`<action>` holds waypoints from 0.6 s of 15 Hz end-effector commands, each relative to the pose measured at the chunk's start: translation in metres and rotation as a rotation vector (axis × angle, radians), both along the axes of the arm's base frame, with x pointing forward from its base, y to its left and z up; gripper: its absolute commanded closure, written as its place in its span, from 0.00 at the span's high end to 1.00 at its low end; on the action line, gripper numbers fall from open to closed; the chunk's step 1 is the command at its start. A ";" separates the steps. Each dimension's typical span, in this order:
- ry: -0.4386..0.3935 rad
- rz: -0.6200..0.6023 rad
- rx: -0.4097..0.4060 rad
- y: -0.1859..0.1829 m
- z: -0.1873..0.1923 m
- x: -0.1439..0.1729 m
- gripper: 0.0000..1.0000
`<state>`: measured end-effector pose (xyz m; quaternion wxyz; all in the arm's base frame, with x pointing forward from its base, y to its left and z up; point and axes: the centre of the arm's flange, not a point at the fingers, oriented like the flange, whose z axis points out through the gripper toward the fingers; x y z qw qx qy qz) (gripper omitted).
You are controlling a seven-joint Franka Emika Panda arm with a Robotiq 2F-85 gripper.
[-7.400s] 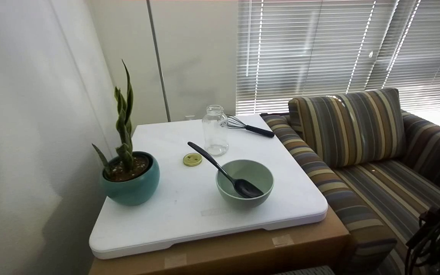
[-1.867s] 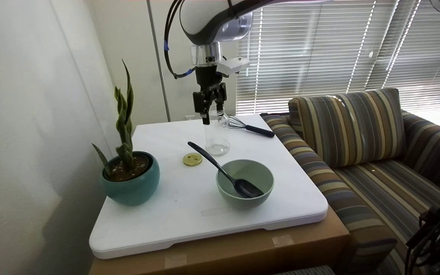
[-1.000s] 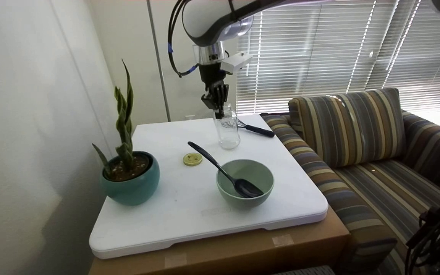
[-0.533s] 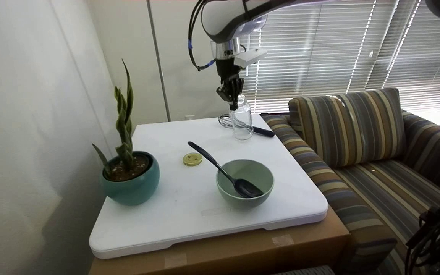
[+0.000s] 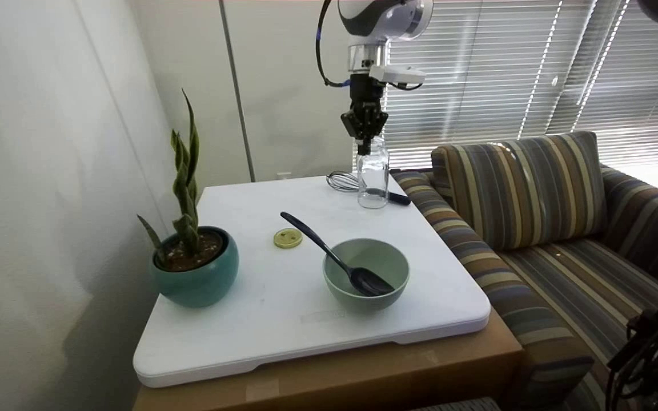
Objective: Move the glass jar forwards
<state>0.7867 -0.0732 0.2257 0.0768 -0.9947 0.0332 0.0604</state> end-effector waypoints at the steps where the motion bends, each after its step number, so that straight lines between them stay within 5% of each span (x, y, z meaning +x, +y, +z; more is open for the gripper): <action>1: -0.015 -0.053 0.034 -0.002 0.011 0.006 0.03; 9: -0.008 -0.106 0.045 0.014 -0.009 0.009 0.03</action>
